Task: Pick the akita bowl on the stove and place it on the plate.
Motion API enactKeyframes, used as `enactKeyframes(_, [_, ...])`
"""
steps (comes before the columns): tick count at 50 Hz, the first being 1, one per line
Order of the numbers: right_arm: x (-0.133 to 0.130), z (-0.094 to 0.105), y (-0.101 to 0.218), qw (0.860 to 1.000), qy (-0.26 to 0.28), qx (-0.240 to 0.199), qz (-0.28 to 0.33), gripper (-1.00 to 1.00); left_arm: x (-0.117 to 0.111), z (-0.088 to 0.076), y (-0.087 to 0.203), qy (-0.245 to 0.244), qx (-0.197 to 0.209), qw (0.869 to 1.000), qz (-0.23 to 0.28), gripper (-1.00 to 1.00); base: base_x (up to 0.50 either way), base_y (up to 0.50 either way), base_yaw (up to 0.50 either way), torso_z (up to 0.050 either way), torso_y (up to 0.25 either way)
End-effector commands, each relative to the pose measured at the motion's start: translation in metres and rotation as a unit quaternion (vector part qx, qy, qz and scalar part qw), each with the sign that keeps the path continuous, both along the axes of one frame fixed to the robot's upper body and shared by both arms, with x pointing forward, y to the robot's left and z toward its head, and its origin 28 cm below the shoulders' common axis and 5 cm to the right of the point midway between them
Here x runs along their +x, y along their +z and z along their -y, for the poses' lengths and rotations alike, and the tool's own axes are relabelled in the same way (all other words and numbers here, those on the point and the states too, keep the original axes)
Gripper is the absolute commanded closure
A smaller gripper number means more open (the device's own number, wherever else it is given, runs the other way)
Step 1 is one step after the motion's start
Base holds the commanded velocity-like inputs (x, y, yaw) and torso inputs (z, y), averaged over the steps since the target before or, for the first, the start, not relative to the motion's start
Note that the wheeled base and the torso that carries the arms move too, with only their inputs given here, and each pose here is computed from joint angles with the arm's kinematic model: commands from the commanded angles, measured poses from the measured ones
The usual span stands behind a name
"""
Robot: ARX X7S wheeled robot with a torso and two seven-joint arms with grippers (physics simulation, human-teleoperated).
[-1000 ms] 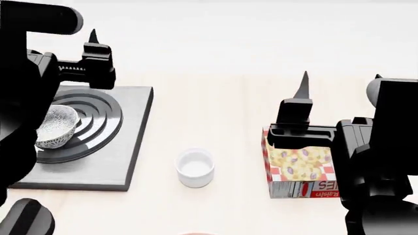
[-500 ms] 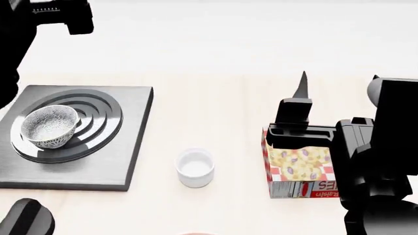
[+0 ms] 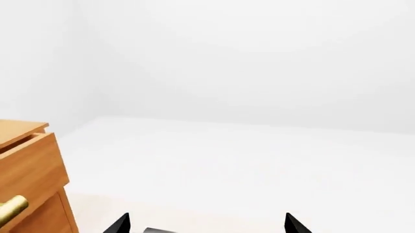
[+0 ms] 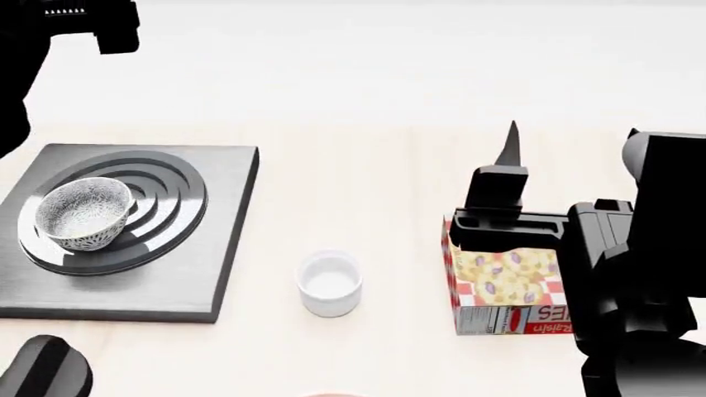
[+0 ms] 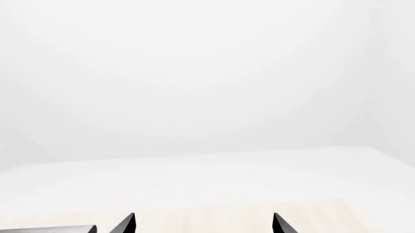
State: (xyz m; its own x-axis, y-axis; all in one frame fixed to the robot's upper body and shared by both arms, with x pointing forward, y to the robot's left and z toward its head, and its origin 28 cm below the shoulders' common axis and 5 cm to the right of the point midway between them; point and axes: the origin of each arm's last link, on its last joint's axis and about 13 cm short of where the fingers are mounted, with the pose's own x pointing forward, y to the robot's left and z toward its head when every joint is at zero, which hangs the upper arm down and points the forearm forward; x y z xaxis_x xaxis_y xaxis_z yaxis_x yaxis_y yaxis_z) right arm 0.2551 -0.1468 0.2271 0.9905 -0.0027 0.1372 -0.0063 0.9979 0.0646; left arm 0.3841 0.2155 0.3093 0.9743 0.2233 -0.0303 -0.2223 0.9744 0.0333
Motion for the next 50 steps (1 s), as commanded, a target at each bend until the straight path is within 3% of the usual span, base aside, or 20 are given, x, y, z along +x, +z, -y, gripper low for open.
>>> enactKeyframes(1, [0.0,0.0,0.0,1.0,0.001,0.001,0.0,-1.0,0.006,-0.004,0.001,0.026,0.021,0.999,-0.005,-1.0,0.0,0.0,0.0,0.0,0.0])
enactKeyframes(3, [0.001,0.0,-0.001,1.0,0.001,0.002,-0.001,-1.0,0.007,-0.002,0.005,0.038,-0.018,0.999,-0.018,-1.0,0.0,0.0,0.0,0.0,0.0])
enactKeyframes(7, [0.0,0.0,0.0,1.0,0.0,0.003,0.0,-1.0,0.005,0.003,0.014,0.023,-0.046,0.998,-0.024,-1.0,0.0,0.0,0.0,0.0,0.0])
enactKeyframes(13, [0.0,0.0,0.001,1.0,0.0,0.003,0.0,-1.0,0.004,0.008,0.014,0.006,-0.065,0.997,-0.029,-1.0,0.0,0.0,0.0,0.0,0.0])
enactKeyframes(15, [0.0,0.0,0.001,1.0,-0.001,0.004,0.0,-1.0,0.004,0.008,0.011,-0.021,-0.074,0.997,-0.029,-1.0,0.0,0.0,0.0,0.0,0.0])
enactKeyframes(23, [0.0,0.0,0.001,1.0,-0.001,0.007,0.001,-1.0,0.008,0.005,-0.006,-0.057,-0.036,0.997,-0.033,-1.0,0.0,0.0,0.0,0.0,0.0])
enactKeyframes(38, [0.0,0.0,0.0,1.0,0.0,0.012,0.0,-1.0,0.013,-0.007,-0.012,-0.074,-0.014,0.997,-0.028,-1.0,0.0,0.0,0.0,0.0,0.0])
enactKeyframes(40, [0.0,0.0,0.0,1.0,0.0,0.011,0.0,-1.0,0.012,-0.007,-0.013,-0.082,0.014,0.996,-0.013,-1.0,0.0,0.0,0.0,0.0,0.0])
enactKeyframes(42, [0.001,0.001,0.0,1.0,0.0,0.011,0.0,-1.0,0.012,-0.007,-0.013,-0.081,-0.003,0.997,-0.014,-1.0,0.0,0.0,0.0,0.0,0.0])
enactKeyframes(50, [0.0,0.0,0.001,1.0,0.001,0.012,0.0,-1.0,0.011,-0.007,-0.012,-0.081,0.013,0.997,-0.004,-1.0,0.0,0.0,0.0,0.0,0.0])
